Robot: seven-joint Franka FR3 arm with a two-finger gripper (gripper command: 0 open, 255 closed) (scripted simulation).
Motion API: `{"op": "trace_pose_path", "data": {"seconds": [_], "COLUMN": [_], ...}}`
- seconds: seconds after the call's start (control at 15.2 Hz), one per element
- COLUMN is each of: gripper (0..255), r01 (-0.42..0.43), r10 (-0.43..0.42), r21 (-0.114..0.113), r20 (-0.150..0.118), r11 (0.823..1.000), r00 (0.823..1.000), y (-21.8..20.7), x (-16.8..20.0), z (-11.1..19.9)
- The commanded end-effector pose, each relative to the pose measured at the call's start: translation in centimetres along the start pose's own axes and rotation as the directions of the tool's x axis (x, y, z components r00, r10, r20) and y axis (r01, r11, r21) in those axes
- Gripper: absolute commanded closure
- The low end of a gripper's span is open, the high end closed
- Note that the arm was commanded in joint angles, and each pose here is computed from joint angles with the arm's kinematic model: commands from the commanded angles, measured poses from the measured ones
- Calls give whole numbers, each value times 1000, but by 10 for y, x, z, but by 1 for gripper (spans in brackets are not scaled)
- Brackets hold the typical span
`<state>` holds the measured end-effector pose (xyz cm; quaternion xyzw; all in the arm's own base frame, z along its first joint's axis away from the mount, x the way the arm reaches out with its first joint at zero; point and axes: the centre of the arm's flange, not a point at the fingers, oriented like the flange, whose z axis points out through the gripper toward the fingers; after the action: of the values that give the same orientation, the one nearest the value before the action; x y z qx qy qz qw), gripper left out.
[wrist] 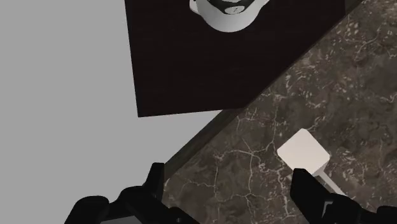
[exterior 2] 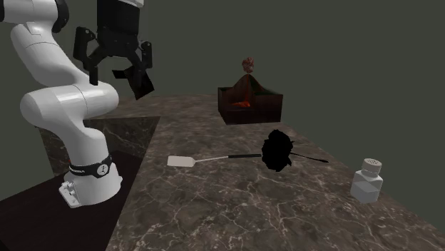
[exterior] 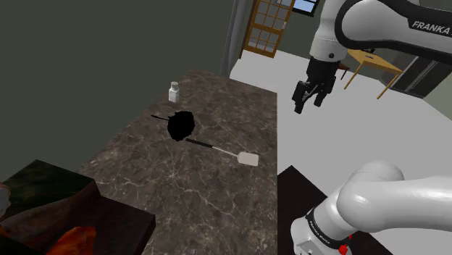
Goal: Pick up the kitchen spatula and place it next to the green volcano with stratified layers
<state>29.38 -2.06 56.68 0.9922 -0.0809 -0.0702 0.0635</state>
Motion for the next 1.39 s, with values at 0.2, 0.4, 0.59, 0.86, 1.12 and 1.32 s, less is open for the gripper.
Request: {"op": "trace_pose_path", "data": {"seconds": [0.2,0.4,0.59,0.86,1.12,1.32], "gripper": [0,0,0,0,0,0], "r01": [104,207,307,437,557,641], "r10": [-103,-205,-304,-429,-545,-623], "r21": [12,20,25,26,21,13], "r20": [-31,-64,-97,-141,-185,-217], "r11": [995,978,951,899,830,768], "r00": [994,977,948,892,818,751], "y": [-20,-42,-67,-102,-140,-170], "x": [20,38,54,73,88,96], "z": [22,43,63,88,112,130]}}
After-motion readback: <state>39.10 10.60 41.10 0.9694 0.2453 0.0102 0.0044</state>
